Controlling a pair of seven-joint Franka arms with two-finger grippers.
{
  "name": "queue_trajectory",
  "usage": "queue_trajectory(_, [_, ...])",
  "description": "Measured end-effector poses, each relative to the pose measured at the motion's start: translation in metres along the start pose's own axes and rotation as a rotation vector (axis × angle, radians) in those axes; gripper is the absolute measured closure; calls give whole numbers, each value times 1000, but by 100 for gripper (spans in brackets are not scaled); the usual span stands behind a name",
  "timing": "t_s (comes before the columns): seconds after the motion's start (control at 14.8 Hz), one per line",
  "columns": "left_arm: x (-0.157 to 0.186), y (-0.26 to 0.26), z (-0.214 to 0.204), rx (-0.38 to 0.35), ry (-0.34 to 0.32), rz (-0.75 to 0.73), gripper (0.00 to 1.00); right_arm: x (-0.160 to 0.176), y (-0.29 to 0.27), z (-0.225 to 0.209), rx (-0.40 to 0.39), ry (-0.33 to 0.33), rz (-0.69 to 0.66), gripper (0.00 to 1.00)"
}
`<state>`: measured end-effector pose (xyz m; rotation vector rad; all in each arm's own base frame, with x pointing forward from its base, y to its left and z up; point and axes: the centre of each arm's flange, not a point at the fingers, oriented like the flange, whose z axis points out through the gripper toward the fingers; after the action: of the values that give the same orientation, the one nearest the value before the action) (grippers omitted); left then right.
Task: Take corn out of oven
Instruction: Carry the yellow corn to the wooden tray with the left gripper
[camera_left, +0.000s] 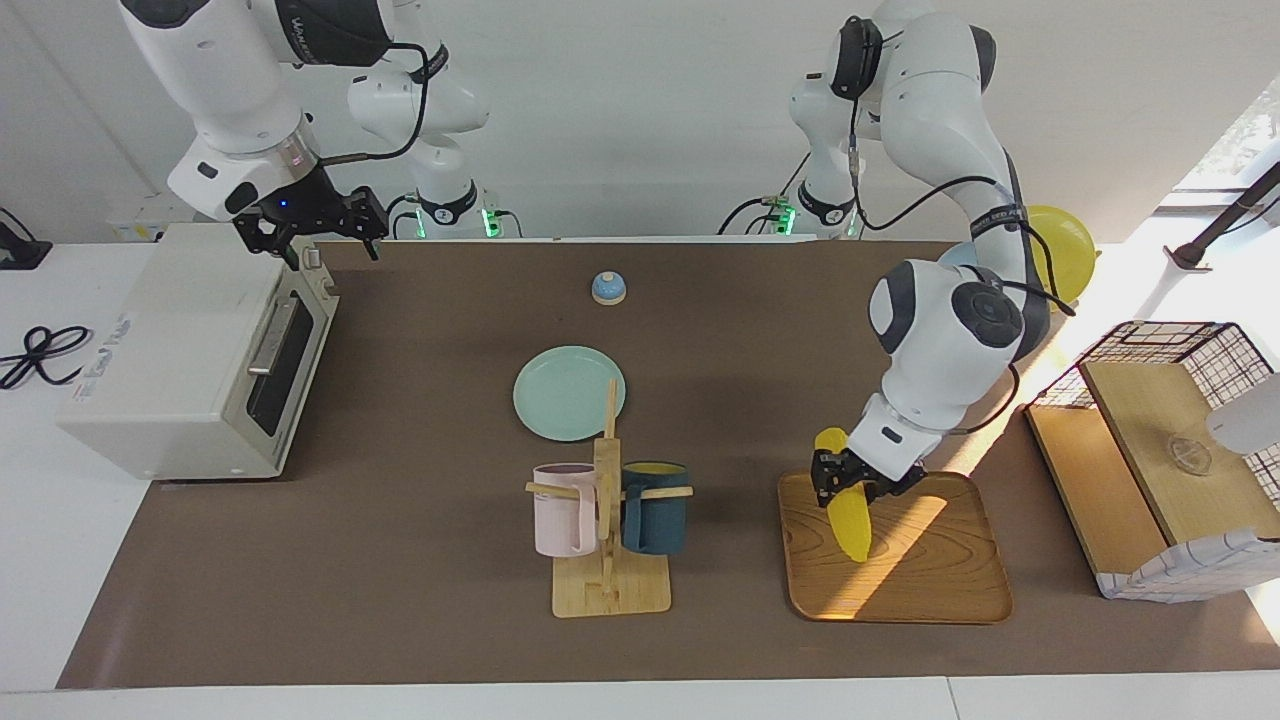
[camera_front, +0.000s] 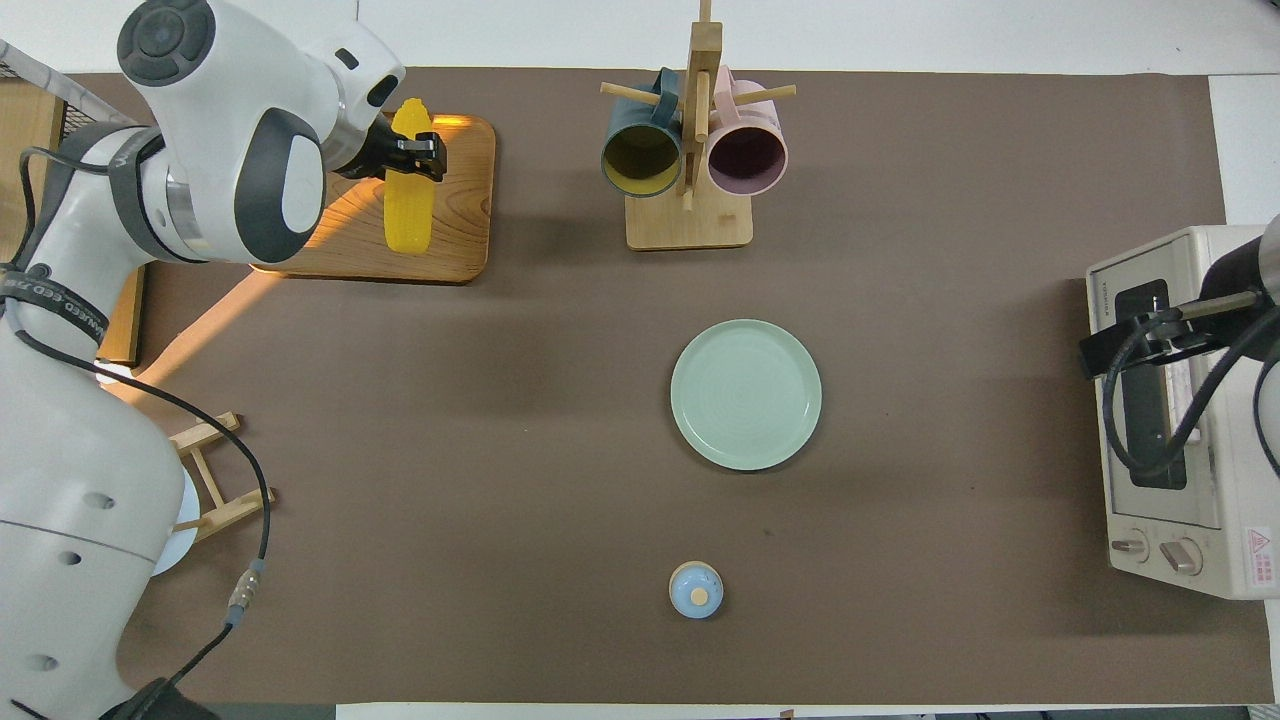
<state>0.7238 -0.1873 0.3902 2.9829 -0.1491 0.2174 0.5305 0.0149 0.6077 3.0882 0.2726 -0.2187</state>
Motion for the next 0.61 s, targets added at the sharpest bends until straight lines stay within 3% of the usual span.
queue_trajectory(0.27, [19, -56, 40, 24, 30, 49, 45, -2, 12, 1, 4, -1, 23, 0])
queue_trajectory(0.61, [19, -57, 68, 52, 30, 78, 45, -2, 13, 1, 4, -1, 24, 0])
